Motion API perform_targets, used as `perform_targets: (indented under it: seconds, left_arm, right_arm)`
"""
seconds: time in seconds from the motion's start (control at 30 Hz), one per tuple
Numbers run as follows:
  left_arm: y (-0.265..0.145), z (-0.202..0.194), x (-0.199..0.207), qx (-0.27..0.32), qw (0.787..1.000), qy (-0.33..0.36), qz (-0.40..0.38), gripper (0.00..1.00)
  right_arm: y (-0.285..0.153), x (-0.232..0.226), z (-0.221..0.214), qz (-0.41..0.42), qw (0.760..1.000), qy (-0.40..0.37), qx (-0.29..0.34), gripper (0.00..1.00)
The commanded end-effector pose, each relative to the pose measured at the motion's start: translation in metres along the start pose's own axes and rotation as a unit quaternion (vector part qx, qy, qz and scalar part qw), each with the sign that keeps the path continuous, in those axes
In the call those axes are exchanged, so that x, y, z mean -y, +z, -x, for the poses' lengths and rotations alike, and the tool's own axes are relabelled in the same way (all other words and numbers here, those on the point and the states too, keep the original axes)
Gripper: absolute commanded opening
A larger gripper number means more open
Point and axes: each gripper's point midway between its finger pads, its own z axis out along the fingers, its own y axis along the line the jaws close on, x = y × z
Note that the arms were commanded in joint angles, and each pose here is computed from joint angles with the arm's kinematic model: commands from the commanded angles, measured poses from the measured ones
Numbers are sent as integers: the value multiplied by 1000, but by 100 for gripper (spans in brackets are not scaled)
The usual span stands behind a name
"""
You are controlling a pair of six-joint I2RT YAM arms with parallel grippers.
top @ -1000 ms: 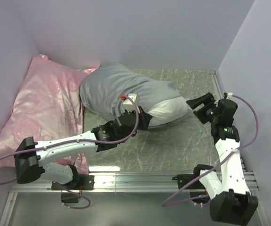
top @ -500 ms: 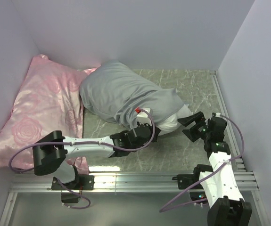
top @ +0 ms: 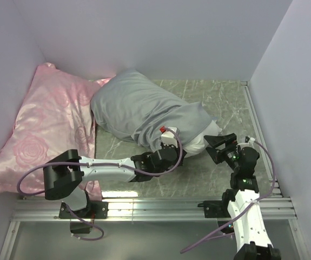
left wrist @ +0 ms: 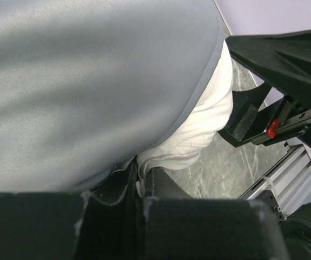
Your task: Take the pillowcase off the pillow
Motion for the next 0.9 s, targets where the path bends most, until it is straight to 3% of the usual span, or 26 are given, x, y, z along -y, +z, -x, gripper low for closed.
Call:
perform_targets:
  seconds: [0.0,0.1,0.2,0.5,0.63,0.73,0.87]
  left_arm:
    - [3,13,18,17,1000,-16,-13,0]
    - [3,14,24,17,1000,-14,-20,0]
    - [3,13,27,15,1000,-10,-25,0]
    - [-2,3,60,-7,997,5,-72,0]
    - [-11,12,88,-11,992,24,-126,0]
    - [-24,17,104,-18,985,37,-169,0]
    - [-41,27,115,-13,978,44,-202,1]
  right_arm:
    - [4,-13,2,32,999,6,-3,94]
    - [10,-5,-6,28,999,20,-32,94]
    - [12,2,-4,25,999,24,-23,95]
    - [24,-19,1,49,999,16,-16,95]
    - [31,-34,1,64,998,9,-20,90]
    - [36,-45,7,61,998,-13,-18,70]
    - [36,-69,17,59,997,-39,-14,0]
